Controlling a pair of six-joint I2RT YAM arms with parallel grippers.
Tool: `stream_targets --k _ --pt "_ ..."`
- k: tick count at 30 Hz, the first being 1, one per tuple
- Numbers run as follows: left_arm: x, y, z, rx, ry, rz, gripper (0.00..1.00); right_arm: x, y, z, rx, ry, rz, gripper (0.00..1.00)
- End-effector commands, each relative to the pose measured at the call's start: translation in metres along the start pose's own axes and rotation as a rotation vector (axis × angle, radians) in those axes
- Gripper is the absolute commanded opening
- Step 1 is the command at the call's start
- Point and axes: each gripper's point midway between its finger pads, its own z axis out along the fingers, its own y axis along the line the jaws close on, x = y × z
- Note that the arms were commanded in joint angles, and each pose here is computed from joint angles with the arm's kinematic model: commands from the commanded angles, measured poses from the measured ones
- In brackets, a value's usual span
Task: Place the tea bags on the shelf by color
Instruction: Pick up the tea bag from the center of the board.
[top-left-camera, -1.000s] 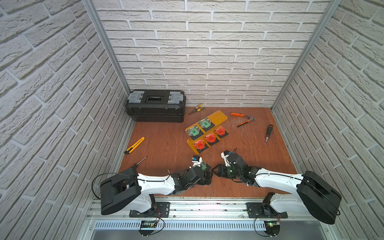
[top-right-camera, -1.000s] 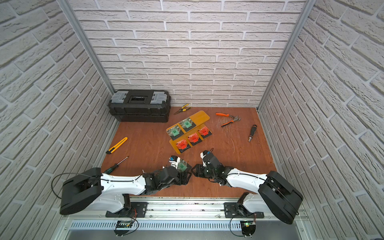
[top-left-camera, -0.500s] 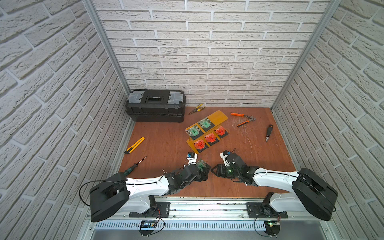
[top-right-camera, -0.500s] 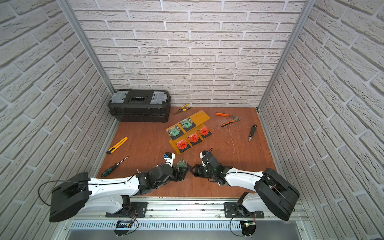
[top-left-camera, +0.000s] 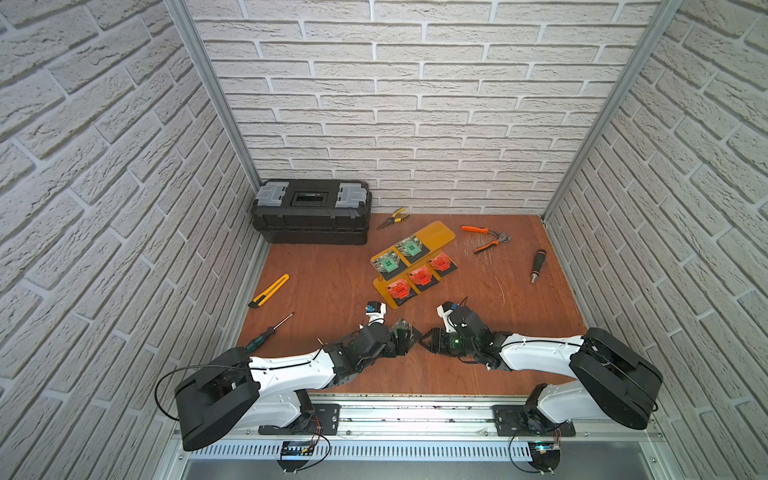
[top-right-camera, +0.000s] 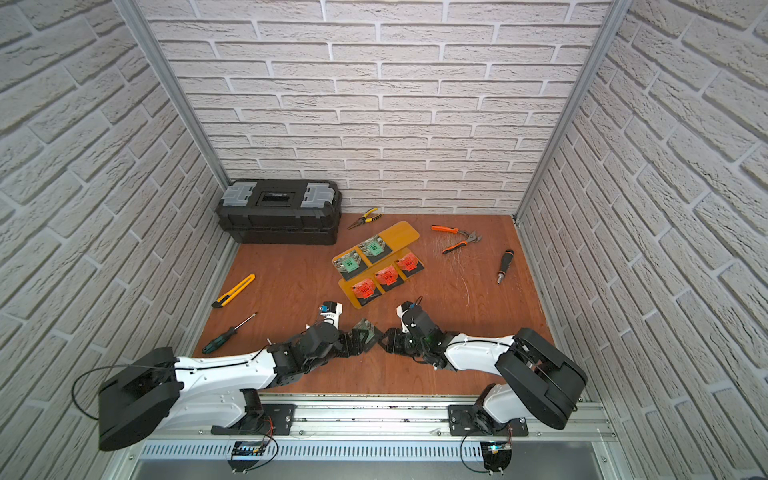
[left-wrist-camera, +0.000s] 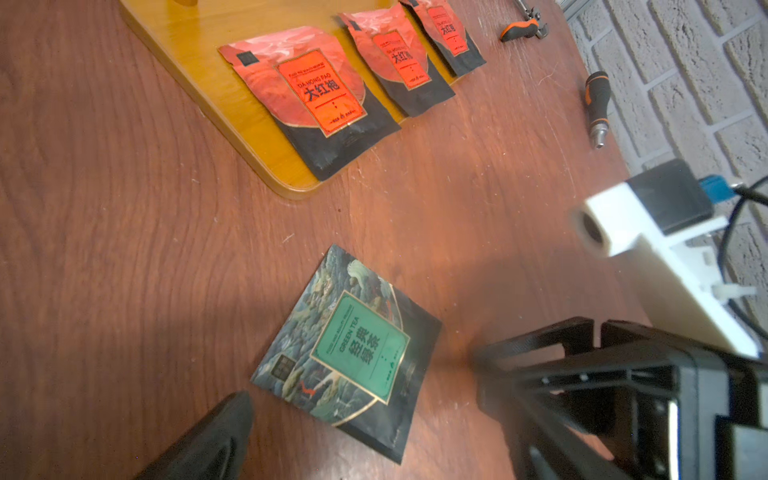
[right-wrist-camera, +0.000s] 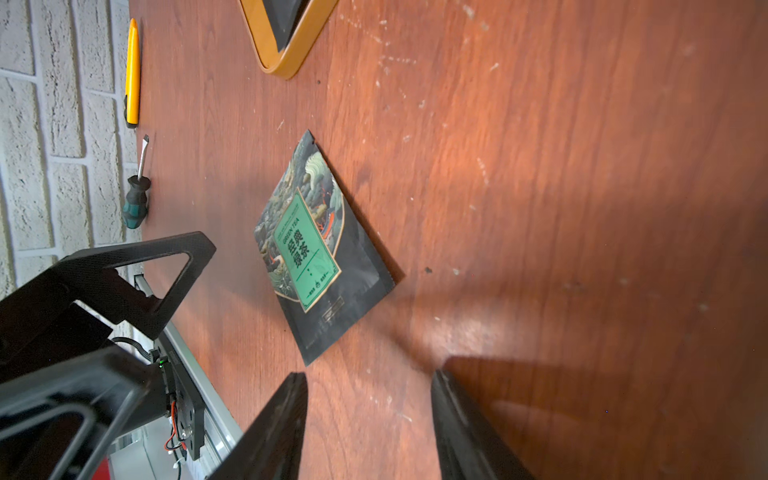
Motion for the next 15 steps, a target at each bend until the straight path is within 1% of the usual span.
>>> stream_targets --k 1,15 --pt "-0.004 -0.007 0.003 0.041 -0.014 0.003 0.98 -0.009 0.018 0.002 -0.053 -0.021 -0.011 0.53" --pt "-0.003 -0.014 0.022 0.056 0.008 0.003 0.98 -0.009 0.015 0.004 -0.042 -0.018 -0.009 0.53"
